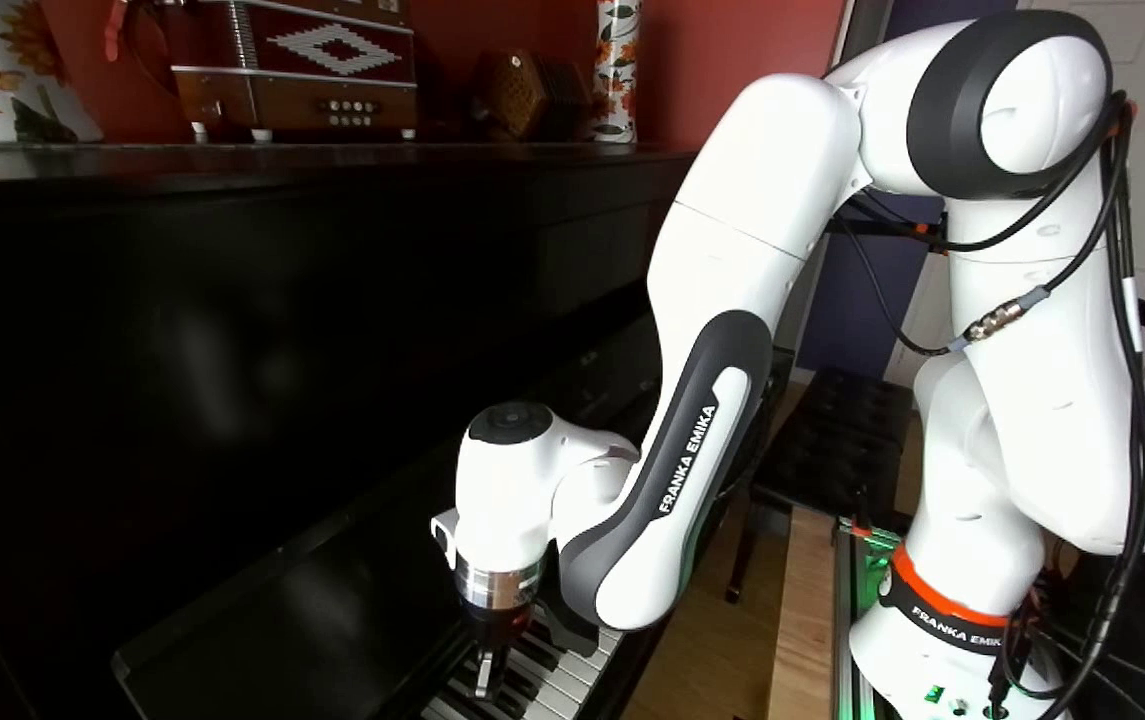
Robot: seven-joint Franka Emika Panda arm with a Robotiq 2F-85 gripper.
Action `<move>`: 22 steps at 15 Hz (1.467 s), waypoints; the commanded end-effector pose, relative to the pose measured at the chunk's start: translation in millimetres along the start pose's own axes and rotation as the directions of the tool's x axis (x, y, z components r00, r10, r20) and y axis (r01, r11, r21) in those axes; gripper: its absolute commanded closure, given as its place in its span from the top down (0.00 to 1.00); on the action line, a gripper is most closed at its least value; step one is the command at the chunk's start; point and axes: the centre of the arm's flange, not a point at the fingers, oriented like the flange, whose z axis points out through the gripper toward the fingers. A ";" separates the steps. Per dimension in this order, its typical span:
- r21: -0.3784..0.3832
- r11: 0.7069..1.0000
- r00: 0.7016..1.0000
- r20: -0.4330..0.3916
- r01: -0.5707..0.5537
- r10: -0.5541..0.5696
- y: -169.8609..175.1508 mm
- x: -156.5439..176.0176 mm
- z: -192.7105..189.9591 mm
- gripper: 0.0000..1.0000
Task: Press the leftmost g sharp key on the piano
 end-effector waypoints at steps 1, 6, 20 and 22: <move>-0.027 1.000 1.000 -0.007 -0.004 0.004 -0.4 4.0 7.8 0.00; -0.028 1.000 1.000 0.006 -0.002 0.002 -0.2 4.9 12.8 0.00; -0.038 0.999 1.000 0.027 -0.011 0.012 0.7 7.5 21.9 0.00; -0.037 0.999 1.000 0.024 -0.016 0.017 1.3 7.7 19.1 0.00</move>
